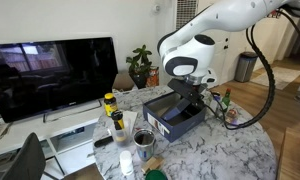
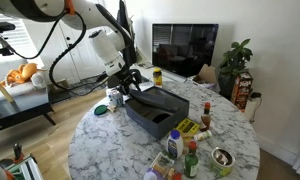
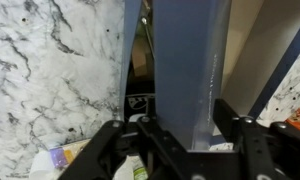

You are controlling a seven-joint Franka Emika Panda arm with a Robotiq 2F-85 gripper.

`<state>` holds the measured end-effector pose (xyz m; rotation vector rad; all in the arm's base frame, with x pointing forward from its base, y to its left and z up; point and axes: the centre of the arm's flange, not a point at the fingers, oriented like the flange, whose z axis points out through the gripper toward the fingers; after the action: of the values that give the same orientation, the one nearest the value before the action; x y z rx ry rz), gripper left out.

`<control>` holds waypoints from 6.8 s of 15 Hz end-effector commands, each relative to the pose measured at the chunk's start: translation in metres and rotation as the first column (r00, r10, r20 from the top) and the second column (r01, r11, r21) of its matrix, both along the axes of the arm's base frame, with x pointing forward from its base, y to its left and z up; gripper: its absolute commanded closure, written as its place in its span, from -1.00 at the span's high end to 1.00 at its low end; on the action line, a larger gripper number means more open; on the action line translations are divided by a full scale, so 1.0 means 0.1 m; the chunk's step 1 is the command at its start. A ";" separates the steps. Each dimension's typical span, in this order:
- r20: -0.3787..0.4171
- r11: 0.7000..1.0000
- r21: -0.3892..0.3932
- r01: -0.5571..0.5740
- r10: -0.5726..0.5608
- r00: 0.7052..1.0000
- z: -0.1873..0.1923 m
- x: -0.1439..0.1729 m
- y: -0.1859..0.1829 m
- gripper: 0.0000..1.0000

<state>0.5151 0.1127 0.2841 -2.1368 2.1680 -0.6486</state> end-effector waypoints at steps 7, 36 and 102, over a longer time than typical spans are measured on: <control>-0.089 0.999 0.015 -0.045 0.046 0.995 0.15 -0.02 -0.10 0.31; 0.275 0.996 -0.026 0.088 -0.077 0.958 0.98 -0.11 -0.15 -0.97; 0.433 0.993 0.022 0.114 -0.113 0.894 0.42 -0.26 -0.19 -0.97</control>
<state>0.4912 0.0887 0.3311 -1.6775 2.0807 -1.0345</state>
